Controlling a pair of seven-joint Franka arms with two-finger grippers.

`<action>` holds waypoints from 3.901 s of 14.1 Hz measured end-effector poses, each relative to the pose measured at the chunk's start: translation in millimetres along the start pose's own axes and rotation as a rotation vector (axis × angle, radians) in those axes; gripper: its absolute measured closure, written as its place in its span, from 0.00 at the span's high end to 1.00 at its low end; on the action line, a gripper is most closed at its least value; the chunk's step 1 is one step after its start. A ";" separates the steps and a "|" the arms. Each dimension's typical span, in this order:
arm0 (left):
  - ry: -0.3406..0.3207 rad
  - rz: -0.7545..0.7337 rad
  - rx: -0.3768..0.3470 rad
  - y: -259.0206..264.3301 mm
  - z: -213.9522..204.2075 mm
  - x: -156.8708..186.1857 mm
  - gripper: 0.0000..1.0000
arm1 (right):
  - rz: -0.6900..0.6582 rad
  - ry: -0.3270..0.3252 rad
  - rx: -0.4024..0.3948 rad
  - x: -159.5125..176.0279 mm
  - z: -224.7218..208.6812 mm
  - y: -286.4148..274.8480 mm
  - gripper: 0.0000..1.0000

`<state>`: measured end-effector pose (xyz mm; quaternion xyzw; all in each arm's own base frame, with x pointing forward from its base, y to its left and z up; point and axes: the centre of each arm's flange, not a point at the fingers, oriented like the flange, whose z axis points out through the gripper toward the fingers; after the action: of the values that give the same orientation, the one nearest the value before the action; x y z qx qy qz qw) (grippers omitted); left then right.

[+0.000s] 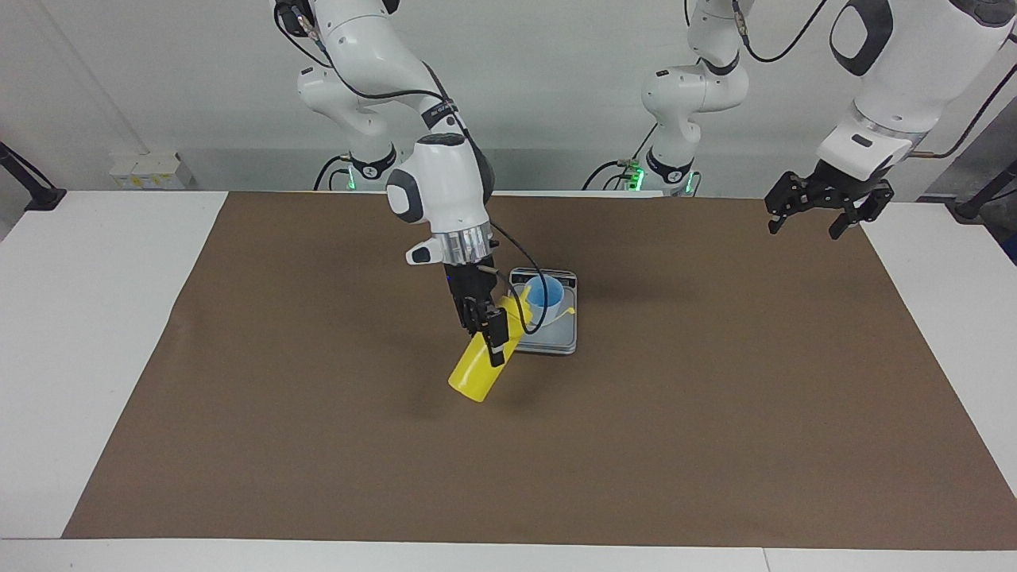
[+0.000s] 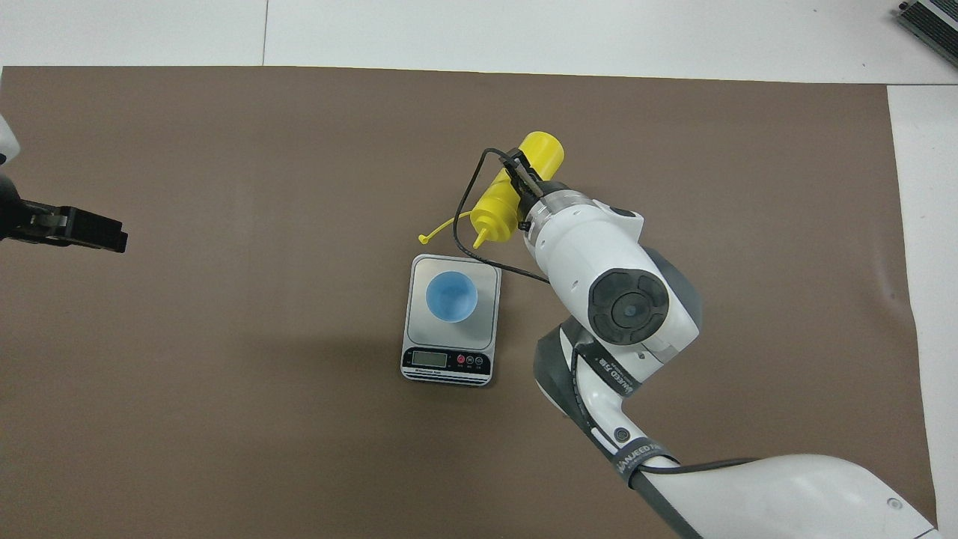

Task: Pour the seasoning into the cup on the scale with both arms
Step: 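Tilt the bottle nozzle down over the blue cup with the right gripper, then raise the bottle upright and carry it back with the right gripper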

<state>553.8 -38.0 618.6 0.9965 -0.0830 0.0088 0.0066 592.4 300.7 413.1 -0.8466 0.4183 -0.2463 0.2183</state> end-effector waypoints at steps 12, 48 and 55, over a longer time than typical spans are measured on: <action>0.000 0.000 0.000 0.0 0.0 0.0 1.00 | -0.115 0.206 0.103 -38.0 8.5 29.9 0.59; -0.001 0.023 0.003 -0.8 0.5 -0.1 1.00 | 0.496 0.235 0.099 -22.4 -35.2 -24.1 0.59; -0.002 0.023 0.003 -0.8 0.8 -0.1 1.00 | 0.891 0.130 -0.028 21.6 -38.2 -23.0 0.59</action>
<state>553.8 -37.3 617.8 0.9955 -0.0944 0.0080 0.0051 594.7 289.6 461.3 -0.5697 0.7579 -0.1753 0.2650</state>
